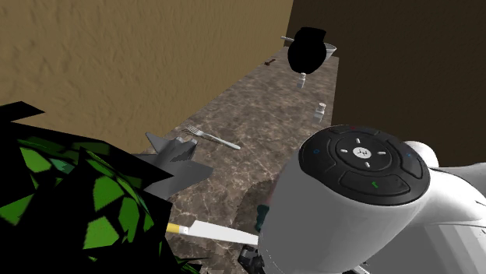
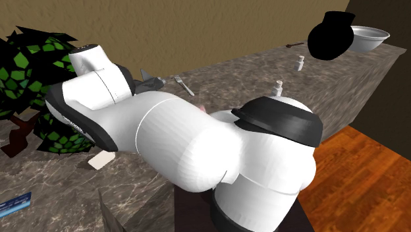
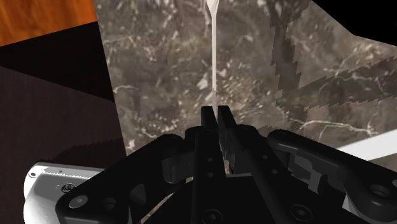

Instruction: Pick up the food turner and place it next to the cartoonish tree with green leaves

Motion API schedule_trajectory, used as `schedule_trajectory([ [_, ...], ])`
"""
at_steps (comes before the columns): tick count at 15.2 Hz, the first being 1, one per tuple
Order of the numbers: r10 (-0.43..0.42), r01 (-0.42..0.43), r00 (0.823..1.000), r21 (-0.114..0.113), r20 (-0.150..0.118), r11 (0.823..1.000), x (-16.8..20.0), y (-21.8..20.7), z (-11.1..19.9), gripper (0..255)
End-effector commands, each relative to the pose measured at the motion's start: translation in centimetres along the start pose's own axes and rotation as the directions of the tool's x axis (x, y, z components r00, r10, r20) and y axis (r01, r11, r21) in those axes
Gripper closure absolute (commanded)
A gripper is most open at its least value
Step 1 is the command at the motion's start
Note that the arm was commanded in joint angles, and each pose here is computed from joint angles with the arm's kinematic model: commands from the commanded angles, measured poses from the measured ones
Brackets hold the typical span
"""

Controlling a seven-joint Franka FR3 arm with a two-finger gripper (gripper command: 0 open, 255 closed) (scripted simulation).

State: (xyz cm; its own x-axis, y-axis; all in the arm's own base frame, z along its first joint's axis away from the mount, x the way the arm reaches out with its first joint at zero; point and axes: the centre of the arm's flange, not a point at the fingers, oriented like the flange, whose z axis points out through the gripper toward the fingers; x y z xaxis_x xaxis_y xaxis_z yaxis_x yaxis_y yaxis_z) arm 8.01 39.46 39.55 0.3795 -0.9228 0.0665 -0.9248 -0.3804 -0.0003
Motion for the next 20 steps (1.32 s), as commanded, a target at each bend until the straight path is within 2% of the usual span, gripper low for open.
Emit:
schedule_trajectory([
  [1, 0.000, 0.000, 1.000, 0.000, 0.000, 1.000, -0.1, 0.0, 1.0, 255],
  [7, 0.000, 0.000, 1.000, 0.000, 0.000, 1.000, -0.3, 0.0, 4.5, 255],
  [15, 0.000, 0.000, 1.000, 0.000, 0.000, 1.000, -0.3, 0.0, 4.5, 255],
  [16, 0.000, 0.000, 1.000, 0.000, 0.000, 1.000, -0.4, 0.0, 4.5, 0],
  [20, 0.000, 0.000, 1.000, 0.000, 0.000, 1.000, -0.3, 0.0, 4.5, 0],
])
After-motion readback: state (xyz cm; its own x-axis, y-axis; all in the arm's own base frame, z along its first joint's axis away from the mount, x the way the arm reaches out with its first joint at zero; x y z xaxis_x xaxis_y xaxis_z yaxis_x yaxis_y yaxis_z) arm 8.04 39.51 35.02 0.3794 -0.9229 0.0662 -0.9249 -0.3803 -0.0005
